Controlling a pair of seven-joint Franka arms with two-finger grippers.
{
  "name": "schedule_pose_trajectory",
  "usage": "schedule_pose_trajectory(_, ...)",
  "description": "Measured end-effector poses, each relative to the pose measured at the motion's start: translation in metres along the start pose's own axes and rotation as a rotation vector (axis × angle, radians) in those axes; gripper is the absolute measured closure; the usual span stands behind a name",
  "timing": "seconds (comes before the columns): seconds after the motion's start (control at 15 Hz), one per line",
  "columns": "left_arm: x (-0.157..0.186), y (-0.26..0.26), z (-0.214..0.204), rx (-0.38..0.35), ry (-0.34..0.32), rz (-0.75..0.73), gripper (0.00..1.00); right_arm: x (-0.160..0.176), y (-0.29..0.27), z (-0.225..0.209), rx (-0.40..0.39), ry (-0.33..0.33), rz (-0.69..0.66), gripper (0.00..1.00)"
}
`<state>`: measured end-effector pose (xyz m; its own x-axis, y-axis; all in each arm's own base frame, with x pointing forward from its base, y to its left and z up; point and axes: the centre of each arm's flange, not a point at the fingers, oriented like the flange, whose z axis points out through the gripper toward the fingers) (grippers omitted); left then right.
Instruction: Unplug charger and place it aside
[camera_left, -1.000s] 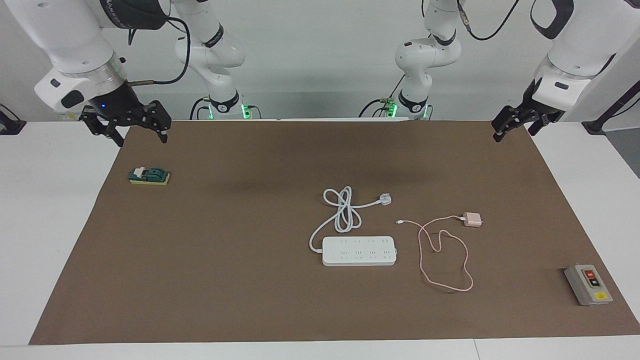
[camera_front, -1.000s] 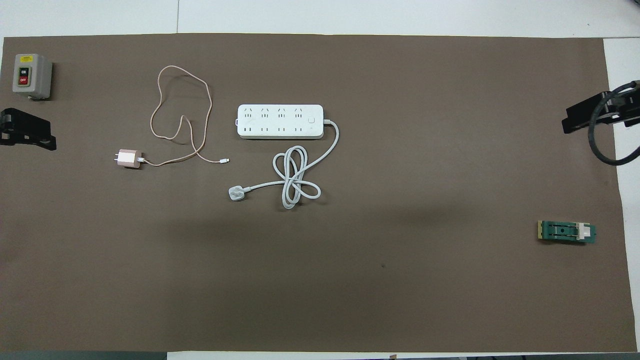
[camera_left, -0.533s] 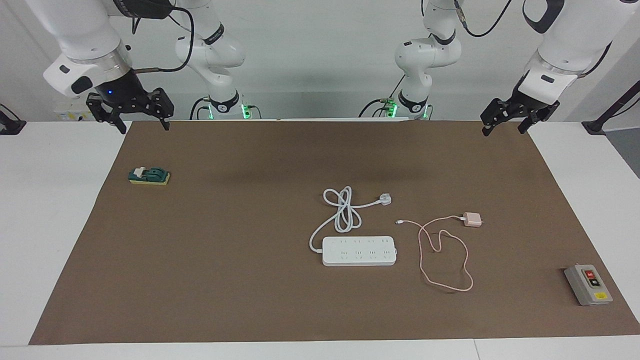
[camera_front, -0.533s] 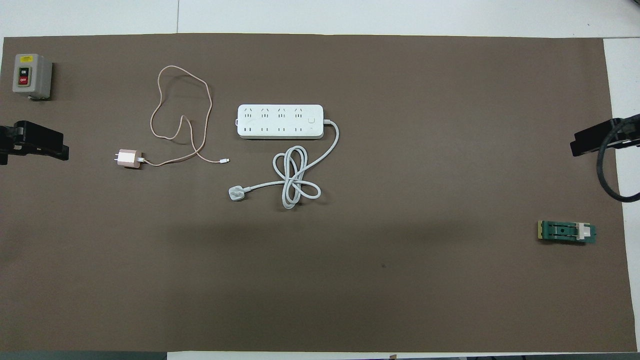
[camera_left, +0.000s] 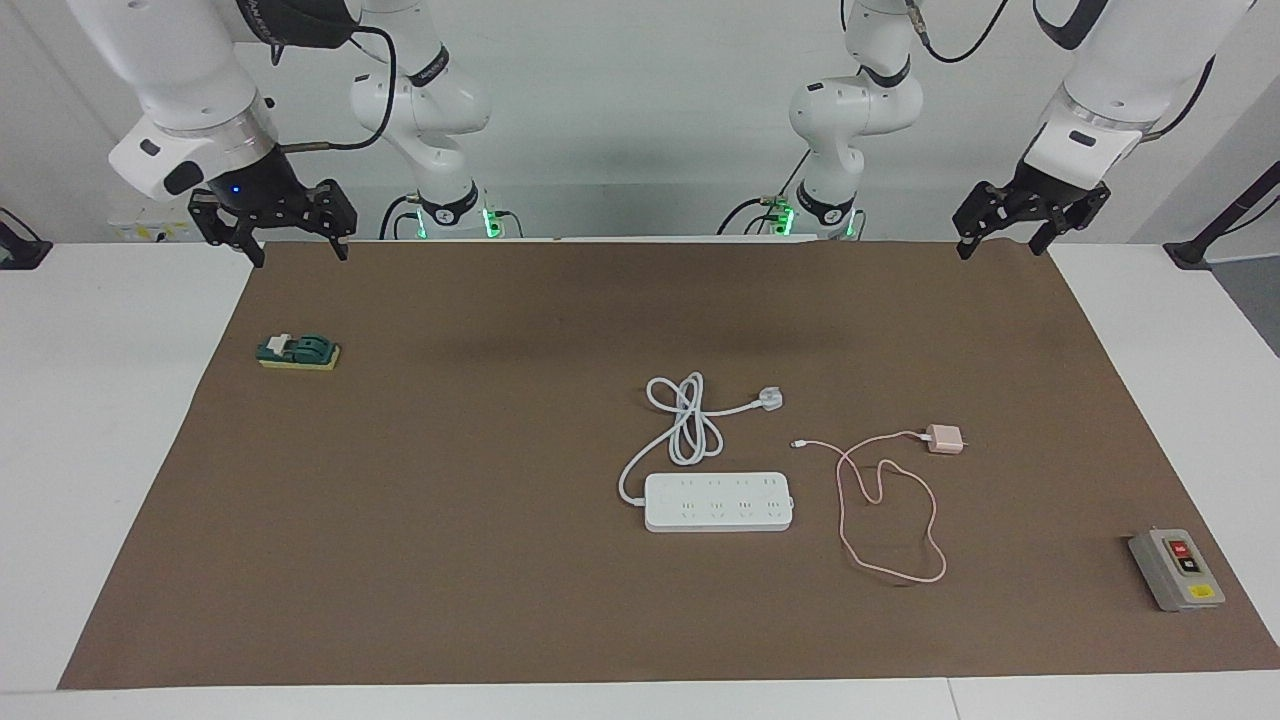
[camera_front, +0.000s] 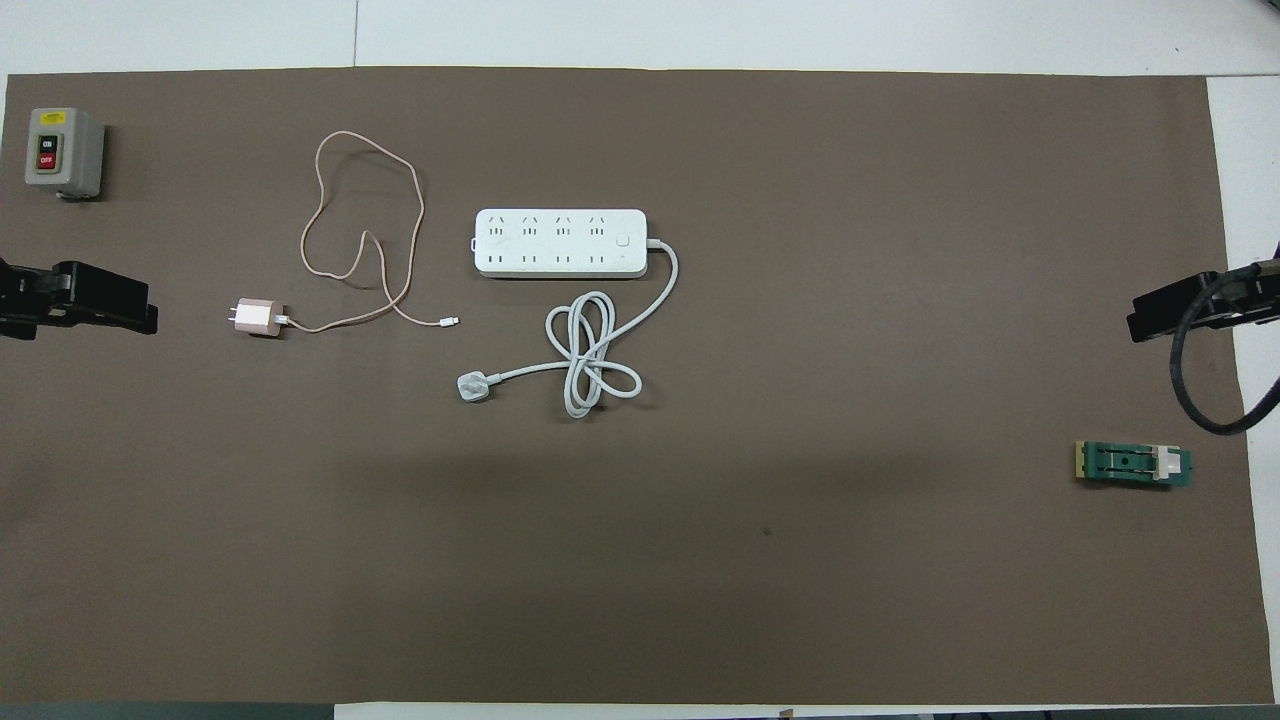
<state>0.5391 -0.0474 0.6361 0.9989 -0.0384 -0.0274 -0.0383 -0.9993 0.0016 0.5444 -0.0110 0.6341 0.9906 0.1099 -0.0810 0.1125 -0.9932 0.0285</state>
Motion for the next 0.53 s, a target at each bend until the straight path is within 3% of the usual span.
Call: schedule_pose_trajectory(0.53,0.0020,0.0067,-0.0021,-0.003,0.023,0.014,0.00,-0.0003,-0.0019,-0.0008,0.038,0.006,0.000,0.00)
